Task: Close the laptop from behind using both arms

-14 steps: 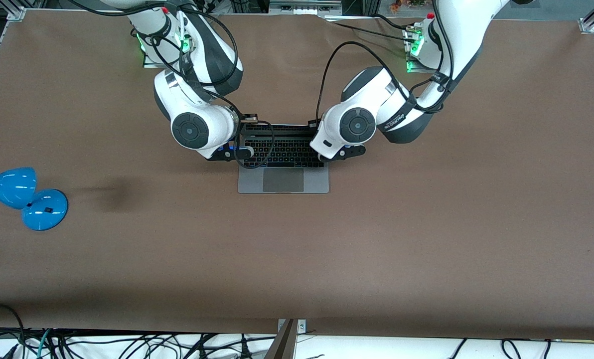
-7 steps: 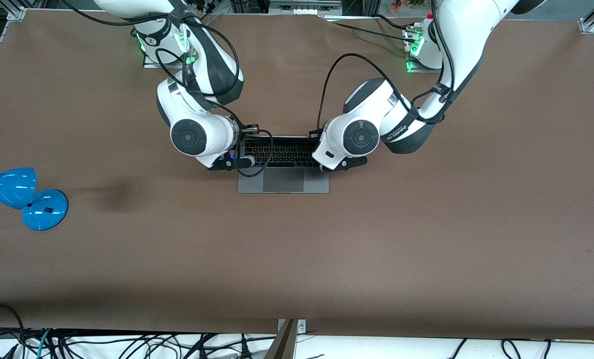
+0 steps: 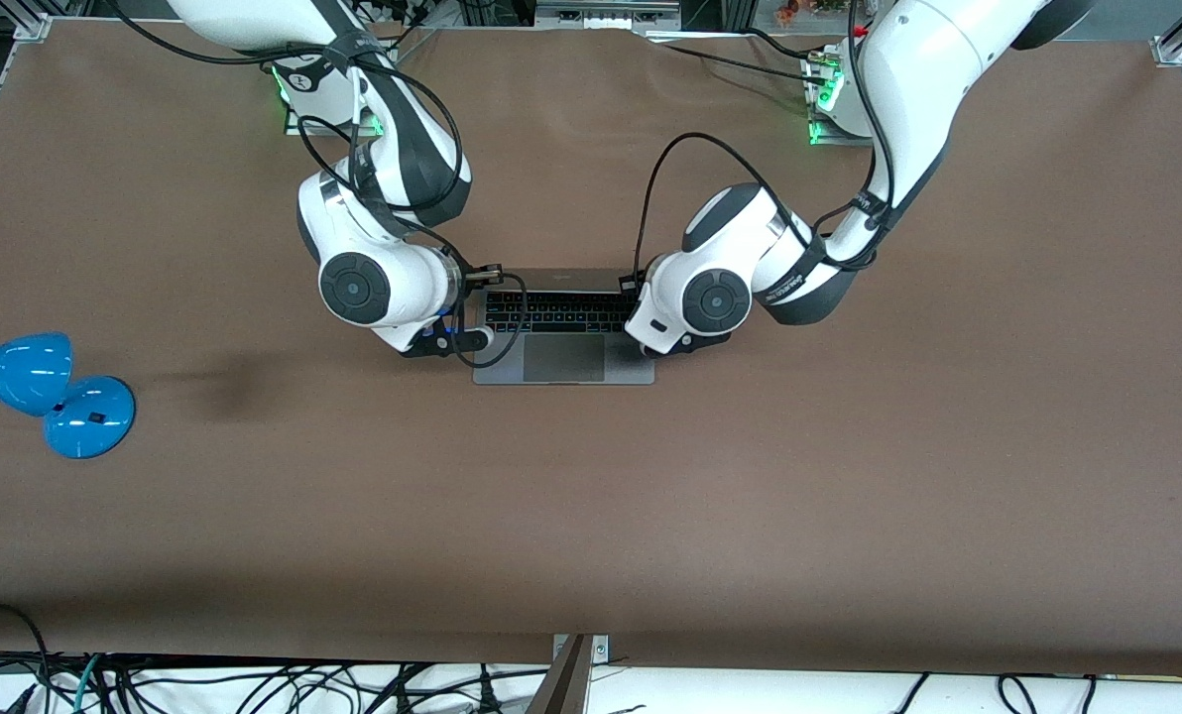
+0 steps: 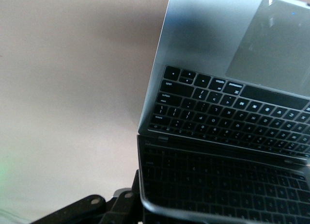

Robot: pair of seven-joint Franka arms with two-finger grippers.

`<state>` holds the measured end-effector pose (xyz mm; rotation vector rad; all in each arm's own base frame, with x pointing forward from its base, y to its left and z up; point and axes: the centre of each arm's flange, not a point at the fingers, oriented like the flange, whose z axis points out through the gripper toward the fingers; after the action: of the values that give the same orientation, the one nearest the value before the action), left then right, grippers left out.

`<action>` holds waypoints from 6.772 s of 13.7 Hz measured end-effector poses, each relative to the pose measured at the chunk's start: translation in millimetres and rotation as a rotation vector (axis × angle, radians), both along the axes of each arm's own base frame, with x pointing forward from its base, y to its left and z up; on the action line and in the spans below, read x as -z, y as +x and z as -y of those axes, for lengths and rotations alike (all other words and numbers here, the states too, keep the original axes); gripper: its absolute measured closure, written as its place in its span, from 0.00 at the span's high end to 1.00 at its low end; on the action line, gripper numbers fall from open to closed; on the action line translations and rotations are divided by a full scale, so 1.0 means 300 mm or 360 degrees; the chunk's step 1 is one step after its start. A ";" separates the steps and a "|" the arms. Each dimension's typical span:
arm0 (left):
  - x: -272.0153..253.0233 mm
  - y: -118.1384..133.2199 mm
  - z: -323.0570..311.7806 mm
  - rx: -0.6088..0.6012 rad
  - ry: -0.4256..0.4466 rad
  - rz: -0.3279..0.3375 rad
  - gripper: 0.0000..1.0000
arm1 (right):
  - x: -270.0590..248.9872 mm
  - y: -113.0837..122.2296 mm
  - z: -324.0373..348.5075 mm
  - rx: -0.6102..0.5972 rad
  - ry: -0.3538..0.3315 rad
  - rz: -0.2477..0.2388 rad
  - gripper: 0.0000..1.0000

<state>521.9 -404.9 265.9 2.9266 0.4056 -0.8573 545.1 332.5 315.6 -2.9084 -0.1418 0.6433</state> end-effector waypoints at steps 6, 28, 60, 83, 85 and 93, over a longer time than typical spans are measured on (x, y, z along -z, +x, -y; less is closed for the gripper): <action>0.006 0.036 -0.012 -0.0030 -0.0014 0.0017 0.01 | 0.016 0.046 0.017 -0.0047 0.0050 0.0062 0.00; 0.126 0.172 -0.041 -0.0122 -0.0043 0.0147 0.01 | 0.156 0.127 0.016 -0.0140 0.0107 0.0213 0.00; 0.284 0.205 -0.005 -0.0064 -0.0008 0.0359 0.01 | 0.431 0.202 0.072 -0.0279 0.0146 0.0375 0.00; -0.029 0.266 -0.131 0.0059 0.0062 0.0361 1.00 | -0.157 0.322 0.241 -0.0127 0.0022 0.0430 1.00; -0.166 0.241 -0.145 0.0093 0.0105 0.0391 1.00 | -0.299 0.318 0.281 -0.0056 -0.0071 0.0480 1.00; -0.643 0.122 -0.298 0.0279 0.0223 0.0464 1.00 | -0.781 0.254 0.658 0.0154 -0.0251 0.0643 1.00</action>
<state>558.5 -315.6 458.8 3.1869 0.1973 -0.4183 621.2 135.1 550.0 -3.1365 0.0037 0.0469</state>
